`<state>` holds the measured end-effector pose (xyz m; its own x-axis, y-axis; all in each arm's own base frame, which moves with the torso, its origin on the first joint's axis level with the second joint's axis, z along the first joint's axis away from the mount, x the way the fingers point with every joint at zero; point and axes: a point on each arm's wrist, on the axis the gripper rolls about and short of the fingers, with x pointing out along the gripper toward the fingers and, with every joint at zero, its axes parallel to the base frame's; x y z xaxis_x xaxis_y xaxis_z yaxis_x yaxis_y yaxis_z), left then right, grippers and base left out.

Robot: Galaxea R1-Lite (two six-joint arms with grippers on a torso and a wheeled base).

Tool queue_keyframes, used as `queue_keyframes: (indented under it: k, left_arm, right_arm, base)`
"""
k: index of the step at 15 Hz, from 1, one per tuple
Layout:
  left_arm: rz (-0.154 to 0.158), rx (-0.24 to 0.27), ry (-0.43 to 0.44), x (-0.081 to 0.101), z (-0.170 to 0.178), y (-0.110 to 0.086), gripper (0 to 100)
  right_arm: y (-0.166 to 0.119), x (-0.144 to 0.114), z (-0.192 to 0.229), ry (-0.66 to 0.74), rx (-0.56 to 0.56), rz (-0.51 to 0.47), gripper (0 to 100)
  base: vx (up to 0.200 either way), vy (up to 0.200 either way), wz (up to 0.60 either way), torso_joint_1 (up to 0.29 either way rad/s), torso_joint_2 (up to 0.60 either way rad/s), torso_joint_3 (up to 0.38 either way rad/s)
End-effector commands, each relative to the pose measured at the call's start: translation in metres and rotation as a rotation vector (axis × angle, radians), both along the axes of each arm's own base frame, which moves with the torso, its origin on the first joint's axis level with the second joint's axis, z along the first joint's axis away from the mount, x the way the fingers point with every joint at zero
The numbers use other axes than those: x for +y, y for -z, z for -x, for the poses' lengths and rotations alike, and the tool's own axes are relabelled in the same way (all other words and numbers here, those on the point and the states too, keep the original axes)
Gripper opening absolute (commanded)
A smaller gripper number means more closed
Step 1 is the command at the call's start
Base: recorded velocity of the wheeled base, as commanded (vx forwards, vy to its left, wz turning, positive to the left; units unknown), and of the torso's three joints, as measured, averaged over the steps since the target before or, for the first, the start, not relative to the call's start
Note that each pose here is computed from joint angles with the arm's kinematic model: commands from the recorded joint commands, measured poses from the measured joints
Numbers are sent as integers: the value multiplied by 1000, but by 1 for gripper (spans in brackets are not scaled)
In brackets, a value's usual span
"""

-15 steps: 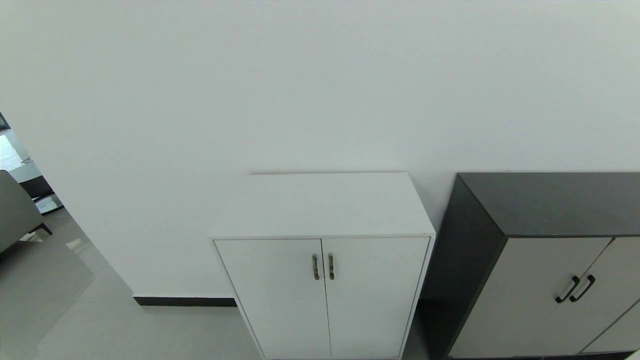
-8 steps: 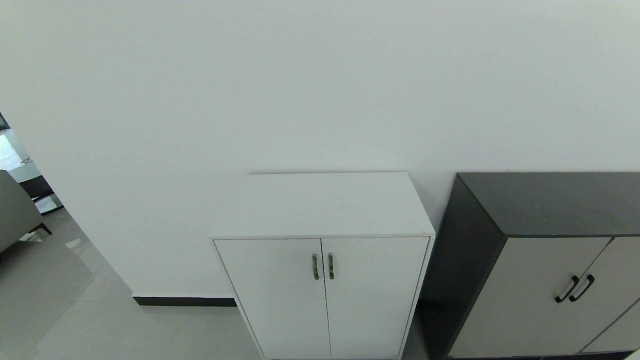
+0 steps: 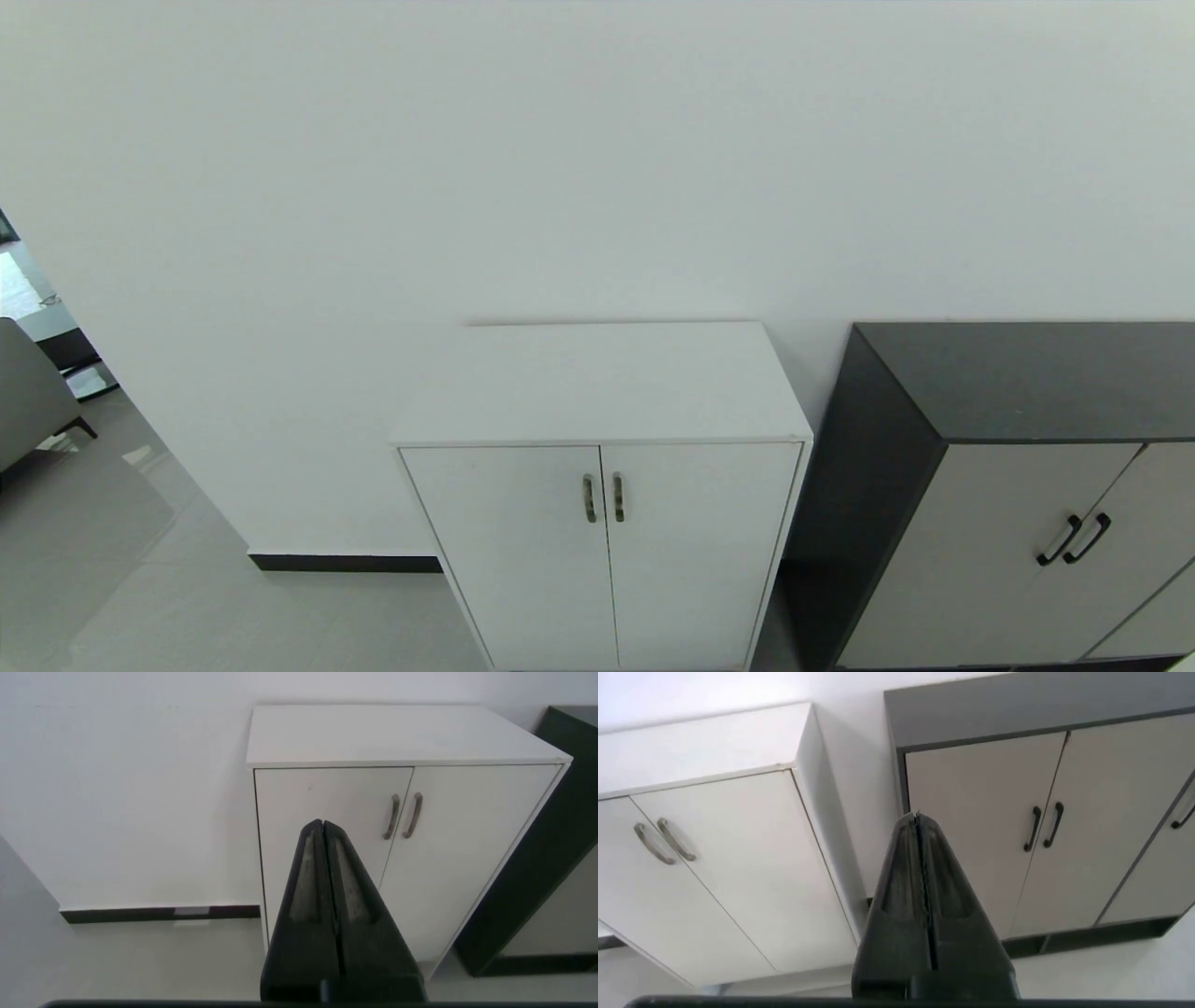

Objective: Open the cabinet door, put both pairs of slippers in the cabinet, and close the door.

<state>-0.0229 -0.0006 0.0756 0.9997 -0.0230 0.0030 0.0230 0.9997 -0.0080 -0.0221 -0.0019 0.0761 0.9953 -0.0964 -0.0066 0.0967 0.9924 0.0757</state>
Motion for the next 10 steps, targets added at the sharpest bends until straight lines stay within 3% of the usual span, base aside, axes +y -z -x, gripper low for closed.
queue_keyframes:
  k: [1,5,6,10]
  left_arm:
    - [1,1,0,0,0,0,0]
    - [1,1,0,0,0,0,0]
    - [1,1,0,0,0,0,0]
    - [1,0,0,0,0,0,0]
  right_arm:
    - [0,0,1,-3,-9,7,0]
    - [0,0,1,-11,-5,35,0]
    - [0,0,1,-16,2,81,0]
    - [1,0,1,-16,4,82,0]
  base:
    - [0,0,0,0,0,0]
    - [0,0,0,0,0,0]
    - [0,0,0,0,0,0]
    - [0,0,0,0,0,0]
